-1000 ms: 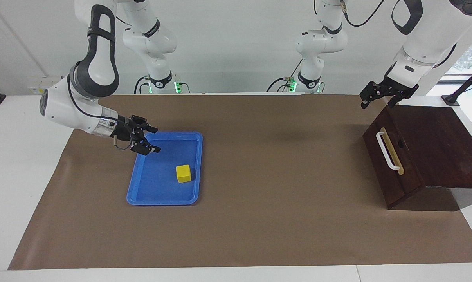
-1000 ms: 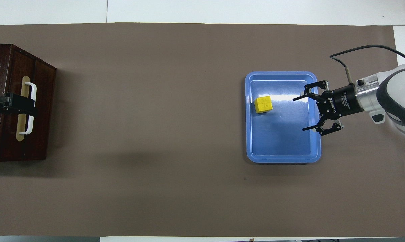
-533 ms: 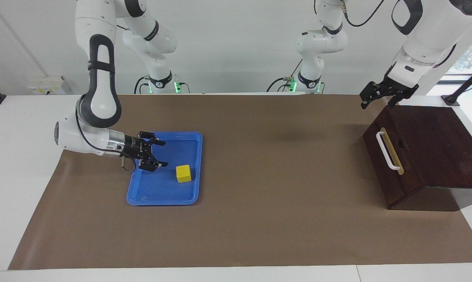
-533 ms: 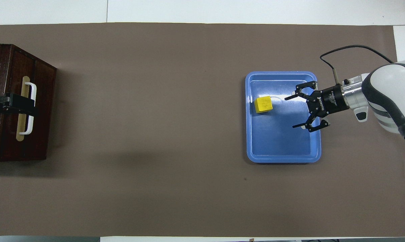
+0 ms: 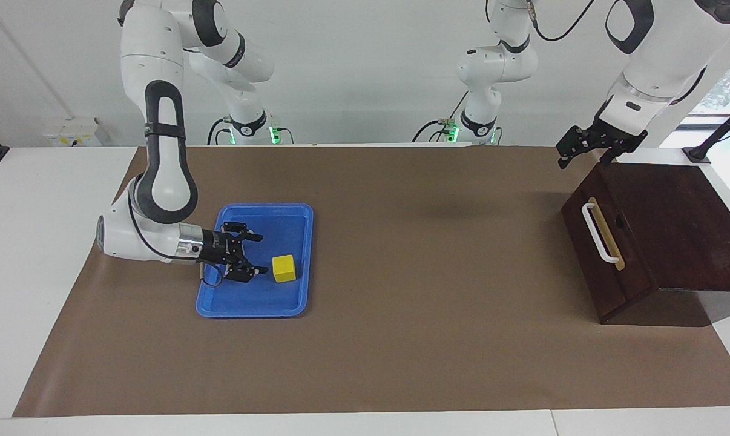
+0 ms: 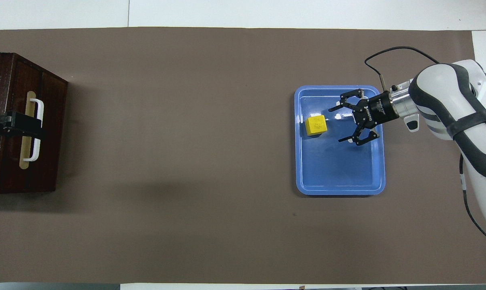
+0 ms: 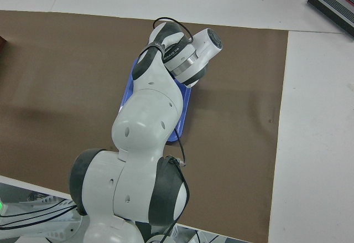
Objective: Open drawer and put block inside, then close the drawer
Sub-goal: 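Reach the open right gripper over the yellow block in the tray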
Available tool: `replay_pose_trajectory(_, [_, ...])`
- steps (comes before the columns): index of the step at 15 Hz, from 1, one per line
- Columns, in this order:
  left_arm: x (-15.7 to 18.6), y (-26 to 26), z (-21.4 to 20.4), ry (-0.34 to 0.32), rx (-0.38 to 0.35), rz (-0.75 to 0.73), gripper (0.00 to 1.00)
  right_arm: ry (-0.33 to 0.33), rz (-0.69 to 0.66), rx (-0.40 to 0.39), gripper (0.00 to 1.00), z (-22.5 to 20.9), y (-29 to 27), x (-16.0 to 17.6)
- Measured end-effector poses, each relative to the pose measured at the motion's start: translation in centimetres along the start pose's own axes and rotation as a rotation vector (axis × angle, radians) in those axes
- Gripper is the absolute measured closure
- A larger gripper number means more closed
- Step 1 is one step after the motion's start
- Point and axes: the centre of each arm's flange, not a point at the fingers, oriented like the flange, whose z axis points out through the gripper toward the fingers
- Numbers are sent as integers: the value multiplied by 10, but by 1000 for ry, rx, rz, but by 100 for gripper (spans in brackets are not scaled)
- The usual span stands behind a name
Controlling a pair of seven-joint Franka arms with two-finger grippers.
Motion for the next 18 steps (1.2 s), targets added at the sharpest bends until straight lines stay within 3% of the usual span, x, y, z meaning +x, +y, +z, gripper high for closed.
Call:
replay_pose_trajectory(8, [0,0,0,0,0,0,0,-75,15,43,0,11,-20,7])
replay_pose_trajectory(15, [1,0,0,5,0,0,0,-83,16,14,0,35,-20,2])
replay_pose_trajectory(18, [3,8,9,35,86,34,0,-83,18,8,0,42,-16,7])
